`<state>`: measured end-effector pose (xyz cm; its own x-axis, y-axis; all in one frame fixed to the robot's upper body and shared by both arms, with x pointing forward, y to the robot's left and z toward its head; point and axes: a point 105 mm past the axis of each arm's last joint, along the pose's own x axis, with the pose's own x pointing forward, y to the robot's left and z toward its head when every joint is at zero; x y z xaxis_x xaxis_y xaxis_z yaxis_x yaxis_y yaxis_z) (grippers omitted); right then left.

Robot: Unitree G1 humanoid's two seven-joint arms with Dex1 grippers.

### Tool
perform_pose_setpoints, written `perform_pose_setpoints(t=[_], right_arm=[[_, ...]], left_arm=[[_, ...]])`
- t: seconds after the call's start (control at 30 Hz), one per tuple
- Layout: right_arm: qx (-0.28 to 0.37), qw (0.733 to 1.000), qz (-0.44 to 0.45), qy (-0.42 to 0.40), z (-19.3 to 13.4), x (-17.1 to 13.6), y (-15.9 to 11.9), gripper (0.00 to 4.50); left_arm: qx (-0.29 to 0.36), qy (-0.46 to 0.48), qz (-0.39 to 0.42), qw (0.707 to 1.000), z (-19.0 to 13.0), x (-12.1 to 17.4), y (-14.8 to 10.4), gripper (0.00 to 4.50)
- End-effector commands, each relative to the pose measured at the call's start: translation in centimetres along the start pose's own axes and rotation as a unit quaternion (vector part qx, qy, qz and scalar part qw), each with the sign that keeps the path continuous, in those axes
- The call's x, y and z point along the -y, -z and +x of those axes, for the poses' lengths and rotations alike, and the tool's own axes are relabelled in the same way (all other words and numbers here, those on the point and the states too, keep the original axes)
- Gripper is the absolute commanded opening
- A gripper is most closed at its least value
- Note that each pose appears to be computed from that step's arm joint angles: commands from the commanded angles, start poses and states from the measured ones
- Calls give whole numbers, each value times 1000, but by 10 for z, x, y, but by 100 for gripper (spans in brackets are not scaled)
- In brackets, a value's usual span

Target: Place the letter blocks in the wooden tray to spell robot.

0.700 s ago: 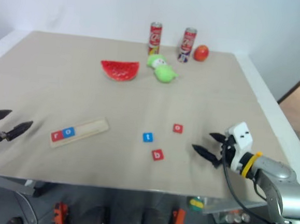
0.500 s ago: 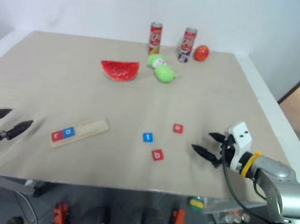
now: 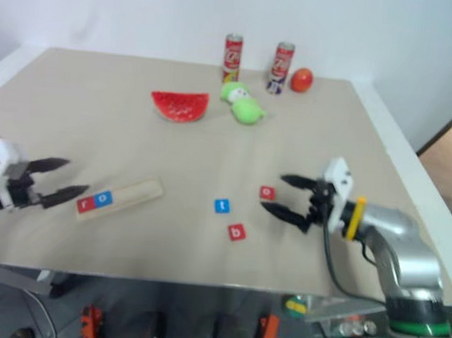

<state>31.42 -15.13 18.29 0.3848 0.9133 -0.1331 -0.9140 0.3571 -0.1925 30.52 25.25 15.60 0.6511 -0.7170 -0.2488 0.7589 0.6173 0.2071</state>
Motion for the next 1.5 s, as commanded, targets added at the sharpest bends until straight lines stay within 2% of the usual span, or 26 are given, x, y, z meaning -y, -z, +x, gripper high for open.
perform_pose_setpoints(t=[0.03, 0.17, 0.3, 0.7, 0.9, 1.0, 1.03, 1.13, 1.37, 1.5], right_arm=[[-4, 997, -39, -71, 18, -3, 1, 447], [-5, 991, -64, -120, 42, 0, 2, 447], [3, 986, -78, -146, 57, 1, -2, 447], [12, 985, -81, -153, 67, 0, -1, 447], [20, 984, -87, -152, 72, 0, -3, 447], [20, 984, -90, -150, 72, 1, -5, 450], [20, 984, -92, -149, 72, 2, -6, 450], [18, 984, -94, -148, 70, 3, -7, 450], [10, 985, -97, -140, 66, 4, -4, 450], [7, 987, -100, -127, 62, 9, -5, 450]], left_arm=[[-29, 68, 26, 997, 16, 9, -6, 450], [-62, 108, 41, 991, 37, 12, -1, 450], [-84, 114, 53, 989, 43, 10, 7, 450], [-114, 88, 31, 989, 45, 13, 33, 450], [-125, 53, 2, 991, 48, 4, 50, 450], [-123, 54, -9, 991, 49, 4, 54, 390], [-125, 61, -5, 990, 49, 6, 54, 343], [-133, 61, 0, 989, 50, 6, 58, 327], [-115, 119, 59, 985, 65, 20, 35, 326], [-91, 210, 111, 967, 88, 50, 8, 326]])
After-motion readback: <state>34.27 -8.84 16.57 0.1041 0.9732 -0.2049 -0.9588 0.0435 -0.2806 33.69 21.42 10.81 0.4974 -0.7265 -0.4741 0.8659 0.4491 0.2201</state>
